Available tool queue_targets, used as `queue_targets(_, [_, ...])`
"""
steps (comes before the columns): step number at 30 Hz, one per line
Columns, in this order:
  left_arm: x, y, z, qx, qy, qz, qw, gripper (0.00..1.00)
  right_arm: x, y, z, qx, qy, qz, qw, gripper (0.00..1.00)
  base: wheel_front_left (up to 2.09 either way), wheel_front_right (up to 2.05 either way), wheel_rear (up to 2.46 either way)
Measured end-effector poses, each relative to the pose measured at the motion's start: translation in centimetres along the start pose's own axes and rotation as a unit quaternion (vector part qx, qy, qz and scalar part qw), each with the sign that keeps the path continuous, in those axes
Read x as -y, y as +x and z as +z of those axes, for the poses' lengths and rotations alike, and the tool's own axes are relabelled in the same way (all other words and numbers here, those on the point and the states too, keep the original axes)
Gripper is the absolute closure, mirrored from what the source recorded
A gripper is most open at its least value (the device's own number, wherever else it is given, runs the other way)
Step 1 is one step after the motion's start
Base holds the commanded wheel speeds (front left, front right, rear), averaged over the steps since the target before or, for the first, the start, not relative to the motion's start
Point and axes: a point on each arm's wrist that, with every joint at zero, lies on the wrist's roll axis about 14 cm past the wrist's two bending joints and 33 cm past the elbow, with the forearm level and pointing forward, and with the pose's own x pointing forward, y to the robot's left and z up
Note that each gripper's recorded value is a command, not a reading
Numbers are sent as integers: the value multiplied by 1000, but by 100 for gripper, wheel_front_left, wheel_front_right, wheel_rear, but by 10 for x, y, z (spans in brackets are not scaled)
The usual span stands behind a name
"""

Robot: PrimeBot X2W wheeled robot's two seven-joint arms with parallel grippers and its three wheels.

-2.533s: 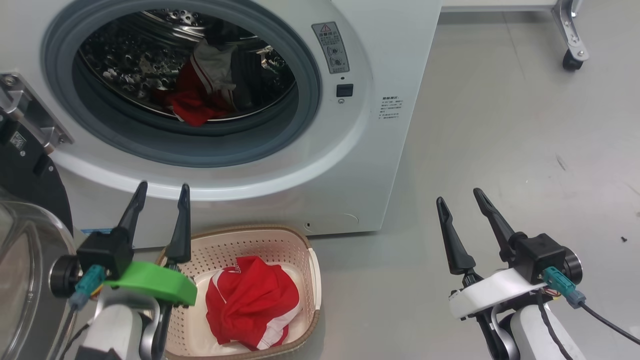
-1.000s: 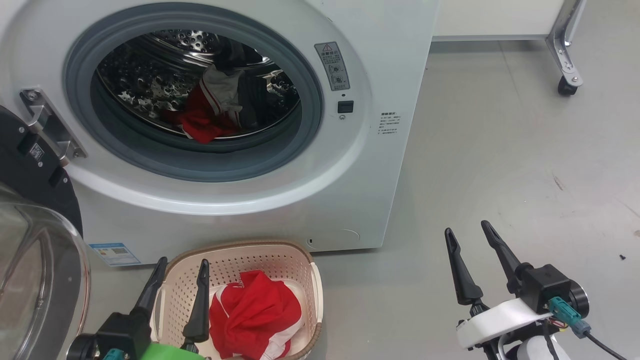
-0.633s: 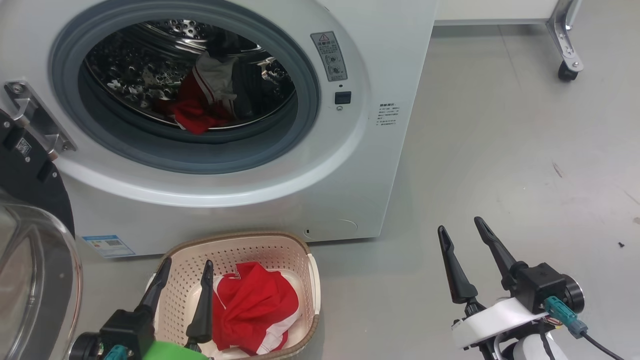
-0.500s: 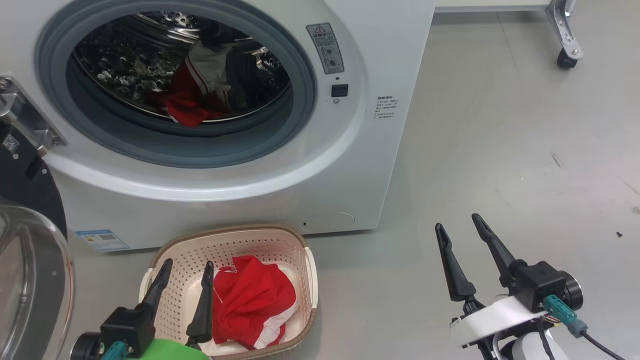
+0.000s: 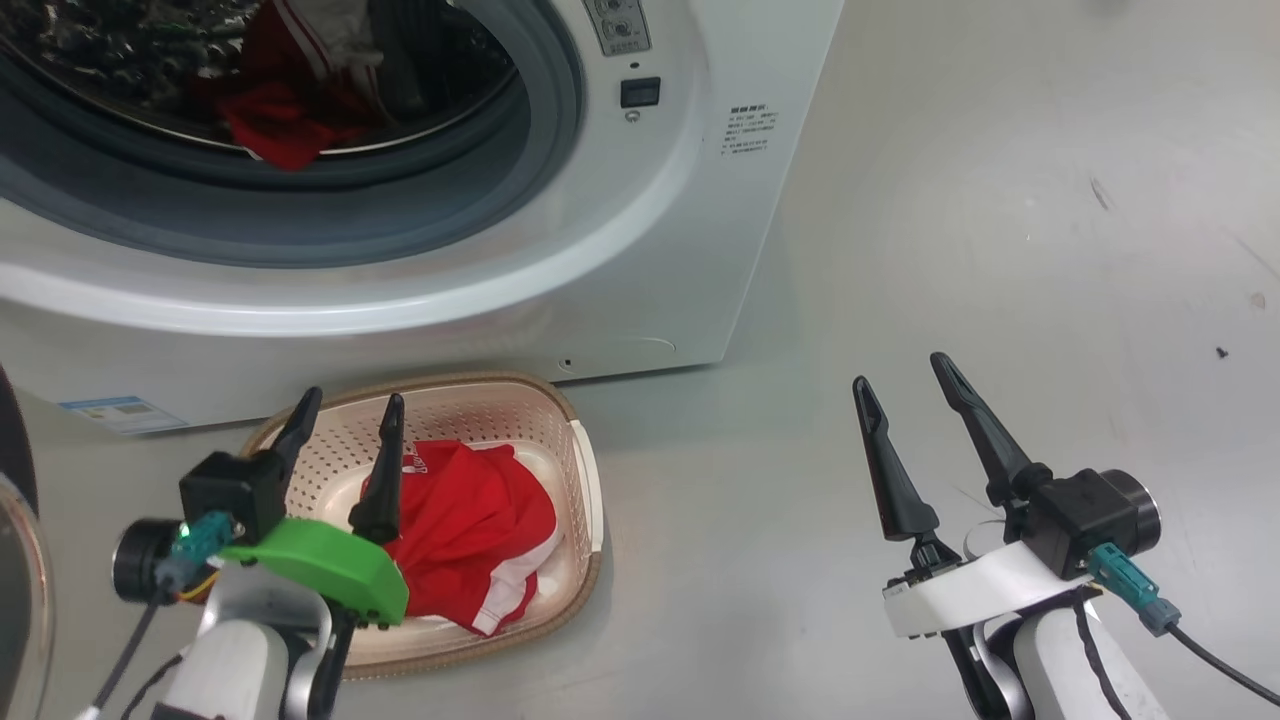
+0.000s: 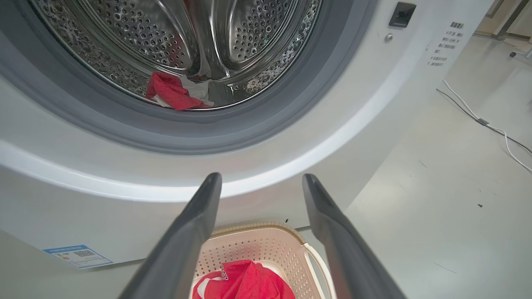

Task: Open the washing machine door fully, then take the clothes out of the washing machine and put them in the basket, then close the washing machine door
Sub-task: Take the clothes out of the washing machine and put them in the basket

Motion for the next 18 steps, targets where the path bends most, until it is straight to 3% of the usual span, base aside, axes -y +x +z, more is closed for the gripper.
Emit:
queue_targets(10, [-4, 71, -18, -65, -23, -31, 997, 0, 14, 22, -12, -9, 17, -19, 1000, 0, 0, 0, 0])
queue_targets(18, [-18, 127, -26, -104, 1, -44, 994, 0, 29, 40, -24, -16, 26, -39, 999, 0, 0, 0, 0])
